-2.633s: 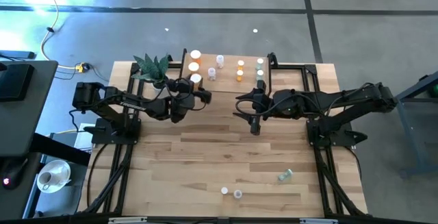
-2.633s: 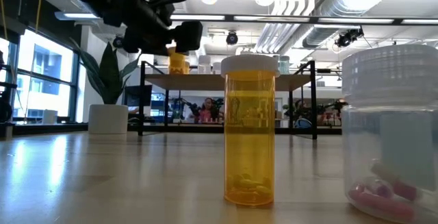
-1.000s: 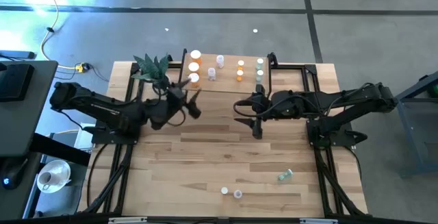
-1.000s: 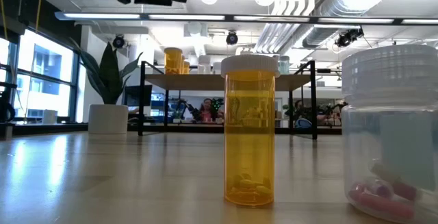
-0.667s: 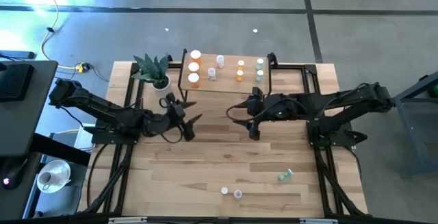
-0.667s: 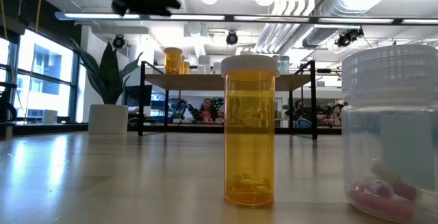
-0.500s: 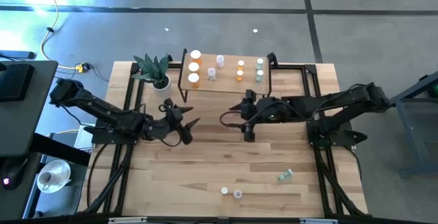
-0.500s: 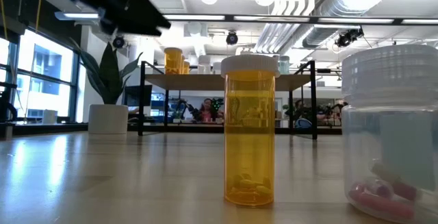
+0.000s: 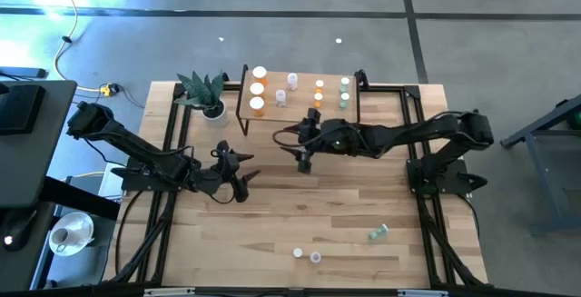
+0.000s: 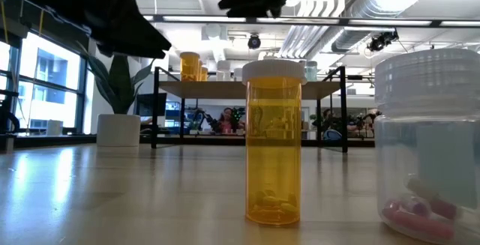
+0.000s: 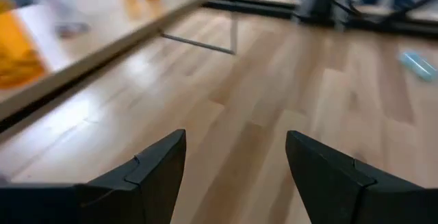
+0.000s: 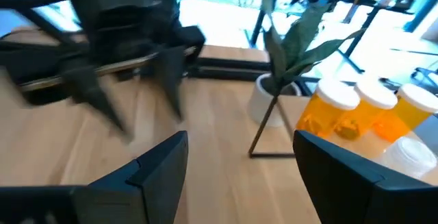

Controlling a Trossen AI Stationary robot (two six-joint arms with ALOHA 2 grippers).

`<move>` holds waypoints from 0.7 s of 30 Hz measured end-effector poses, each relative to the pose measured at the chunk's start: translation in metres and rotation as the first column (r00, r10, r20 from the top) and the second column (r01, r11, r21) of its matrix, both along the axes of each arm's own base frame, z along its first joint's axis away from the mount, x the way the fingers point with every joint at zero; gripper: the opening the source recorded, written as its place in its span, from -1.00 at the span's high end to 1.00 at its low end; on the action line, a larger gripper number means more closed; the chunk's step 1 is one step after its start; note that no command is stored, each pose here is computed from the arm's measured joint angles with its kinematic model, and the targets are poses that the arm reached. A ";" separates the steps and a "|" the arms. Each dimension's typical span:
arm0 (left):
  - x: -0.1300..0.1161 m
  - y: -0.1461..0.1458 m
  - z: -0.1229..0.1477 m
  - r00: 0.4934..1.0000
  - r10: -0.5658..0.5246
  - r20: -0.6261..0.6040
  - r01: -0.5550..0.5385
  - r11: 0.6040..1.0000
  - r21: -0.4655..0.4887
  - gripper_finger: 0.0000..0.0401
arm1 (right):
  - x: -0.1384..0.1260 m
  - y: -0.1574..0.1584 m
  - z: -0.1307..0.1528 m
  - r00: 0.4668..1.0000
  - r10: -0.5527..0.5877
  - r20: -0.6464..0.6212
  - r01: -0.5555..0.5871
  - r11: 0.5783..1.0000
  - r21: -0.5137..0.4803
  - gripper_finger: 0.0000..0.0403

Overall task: Pick and place medicine bottles onto shelf by color
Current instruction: Put the large orange pill bottle aligned with the other large orange pill bottles on the shelf

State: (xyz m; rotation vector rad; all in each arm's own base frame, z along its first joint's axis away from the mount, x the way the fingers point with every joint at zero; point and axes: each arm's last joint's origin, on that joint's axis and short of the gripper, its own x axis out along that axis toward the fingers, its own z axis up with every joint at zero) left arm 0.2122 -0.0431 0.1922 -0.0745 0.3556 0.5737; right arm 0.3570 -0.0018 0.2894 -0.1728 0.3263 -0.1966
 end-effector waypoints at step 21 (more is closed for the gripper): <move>0.003 -0.001 0.002 0.988 -0.129 -0.080 0.137 0.986 0.098 -0.20 | 0.051 -0.053 -0.061 0.975 -0.108 0.193 0.090 0.991 0.099 -0.27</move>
